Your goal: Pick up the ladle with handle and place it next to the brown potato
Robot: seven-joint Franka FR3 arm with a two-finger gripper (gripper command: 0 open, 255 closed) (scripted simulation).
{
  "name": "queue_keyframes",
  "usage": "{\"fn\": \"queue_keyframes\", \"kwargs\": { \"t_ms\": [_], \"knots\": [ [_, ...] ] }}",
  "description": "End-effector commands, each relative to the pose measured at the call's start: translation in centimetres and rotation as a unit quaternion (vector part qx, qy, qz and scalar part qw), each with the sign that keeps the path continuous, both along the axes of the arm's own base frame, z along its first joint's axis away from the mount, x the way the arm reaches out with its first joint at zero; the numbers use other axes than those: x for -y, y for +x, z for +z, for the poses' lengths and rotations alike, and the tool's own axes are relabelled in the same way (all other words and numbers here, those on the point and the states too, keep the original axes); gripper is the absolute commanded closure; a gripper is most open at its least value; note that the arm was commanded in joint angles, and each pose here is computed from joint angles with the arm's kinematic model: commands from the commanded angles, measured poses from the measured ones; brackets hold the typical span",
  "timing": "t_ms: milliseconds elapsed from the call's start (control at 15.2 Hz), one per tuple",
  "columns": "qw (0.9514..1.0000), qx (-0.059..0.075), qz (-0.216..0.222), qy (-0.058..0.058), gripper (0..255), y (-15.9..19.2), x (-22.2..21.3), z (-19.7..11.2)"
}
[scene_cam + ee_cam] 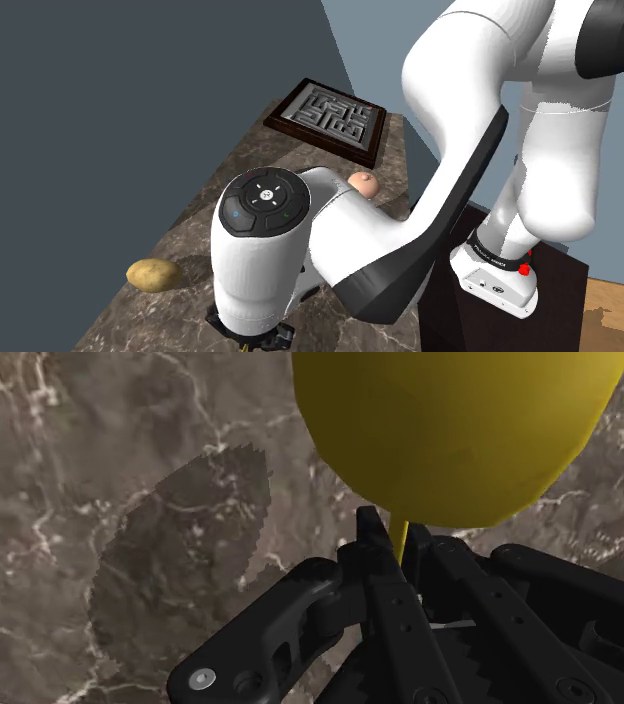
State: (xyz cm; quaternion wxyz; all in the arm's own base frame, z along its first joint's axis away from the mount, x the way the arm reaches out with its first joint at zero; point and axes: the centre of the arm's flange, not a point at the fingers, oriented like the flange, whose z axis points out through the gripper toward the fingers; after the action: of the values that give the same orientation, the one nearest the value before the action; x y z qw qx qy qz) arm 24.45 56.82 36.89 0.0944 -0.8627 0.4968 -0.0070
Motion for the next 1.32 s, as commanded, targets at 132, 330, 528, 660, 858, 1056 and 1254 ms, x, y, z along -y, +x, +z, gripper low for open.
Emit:
{"fn": "queue_keyframes", "kwargs": {
  "t_ms": [132, 330, 528, 660, 858, 1056, 1254],
  "knots": [
    [1.0000, 0.000, -0.001, -0.001, 255, 0.1, 0.1, -2.2],
    [1.0000, 0.000, -0.001, -0.001, 255, 0.1, 0.1, -2.5],
    [1.0000, 0.000, -0.001, -0.001, 255, 0.1, 0.1, -2.5],
    [1.0000, 0.000, -0.001, -0.001, 255, 0.1, 0.1, -2.5],
    [1.0000, 0.000, -0.001, -0.001, 0, 0.1, 0.1, -2.5],
    [1.0000, 0.000, -0.001, -0.001, 0, 0.1, 0.1, -2.5],
    [1.0000, 0.000, -0.001, -0.001, 0, -0.3, 0.7, 1.3]
  ]
}}
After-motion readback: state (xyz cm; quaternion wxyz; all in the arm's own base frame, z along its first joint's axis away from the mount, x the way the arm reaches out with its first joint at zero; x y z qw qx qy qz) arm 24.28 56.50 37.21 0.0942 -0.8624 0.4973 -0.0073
